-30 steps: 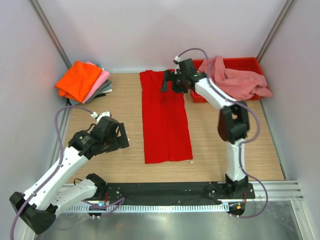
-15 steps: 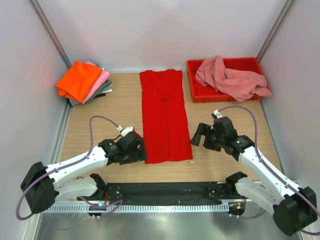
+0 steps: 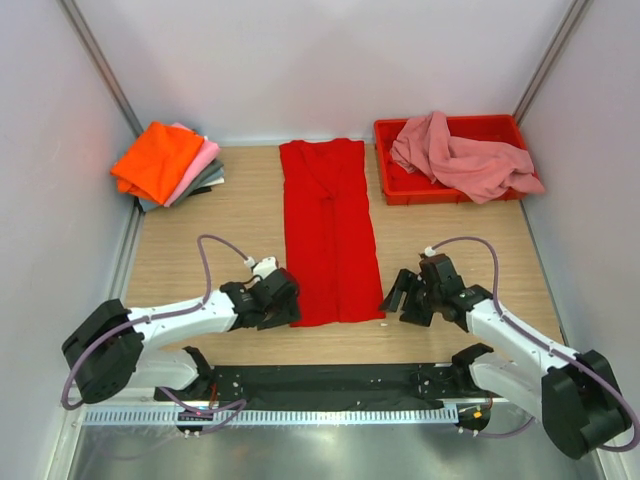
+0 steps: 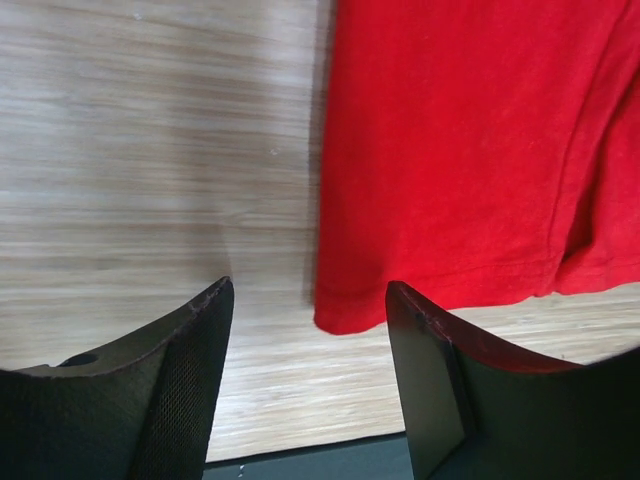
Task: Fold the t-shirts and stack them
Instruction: Fold the tshirt
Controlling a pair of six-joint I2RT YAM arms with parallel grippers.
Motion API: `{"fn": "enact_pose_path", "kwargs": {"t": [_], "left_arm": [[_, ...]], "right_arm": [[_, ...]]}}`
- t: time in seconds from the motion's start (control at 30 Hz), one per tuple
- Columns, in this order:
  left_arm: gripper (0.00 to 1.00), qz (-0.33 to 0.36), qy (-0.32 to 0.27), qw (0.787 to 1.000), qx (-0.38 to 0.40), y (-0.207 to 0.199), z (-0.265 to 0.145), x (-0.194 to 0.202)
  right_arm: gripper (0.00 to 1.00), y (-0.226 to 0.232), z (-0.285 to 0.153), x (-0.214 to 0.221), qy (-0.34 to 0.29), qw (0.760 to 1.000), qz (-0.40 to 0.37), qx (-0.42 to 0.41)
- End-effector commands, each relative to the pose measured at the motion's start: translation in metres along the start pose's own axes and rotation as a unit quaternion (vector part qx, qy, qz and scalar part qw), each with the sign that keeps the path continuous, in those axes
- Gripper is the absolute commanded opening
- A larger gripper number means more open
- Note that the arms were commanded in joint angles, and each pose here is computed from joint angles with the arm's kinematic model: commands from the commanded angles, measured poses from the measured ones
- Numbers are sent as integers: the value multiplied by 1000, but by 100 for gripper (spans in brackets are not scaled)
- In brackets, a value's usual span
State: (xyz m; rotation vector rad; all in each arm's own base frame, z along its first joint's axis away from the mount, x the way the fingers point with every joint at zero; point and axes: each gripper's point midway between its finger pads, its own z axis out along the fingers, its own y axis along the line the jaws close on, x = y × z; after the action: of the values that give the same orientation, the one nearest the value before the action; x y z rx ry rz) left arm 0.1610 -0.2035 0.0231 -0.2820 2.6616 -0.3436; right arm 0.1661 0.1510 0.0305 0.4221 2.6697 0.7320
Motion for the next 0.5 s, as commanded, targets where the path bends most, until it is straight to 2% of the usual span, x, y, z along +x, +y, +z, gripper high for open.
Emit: {"fn": "enact_pose_path", "kwargs": {"t": [0.0,0.03,0.07,0.3,0.47], "left_arm": [[63,-13,-19,1000,7,-7,9,-4],[63,-12,-18,1000,4,-7,10,-3],[61,-7,-16,1000,0,-7,13,-2],[58,-8,-4,1000,1,-9,15,8],[49,-13,6,1000,-3,-5,16,20]], "right_arm": [[70,9,12,-1,1,1000,3,-25],[68,9,14,1,3,1000,2,-23],[62,8,18,3,8,1000,-1,-23],[52,9,22,4,14,1000,-3,-21],[41,10,26,7,24,1000,-8,-17]]}}
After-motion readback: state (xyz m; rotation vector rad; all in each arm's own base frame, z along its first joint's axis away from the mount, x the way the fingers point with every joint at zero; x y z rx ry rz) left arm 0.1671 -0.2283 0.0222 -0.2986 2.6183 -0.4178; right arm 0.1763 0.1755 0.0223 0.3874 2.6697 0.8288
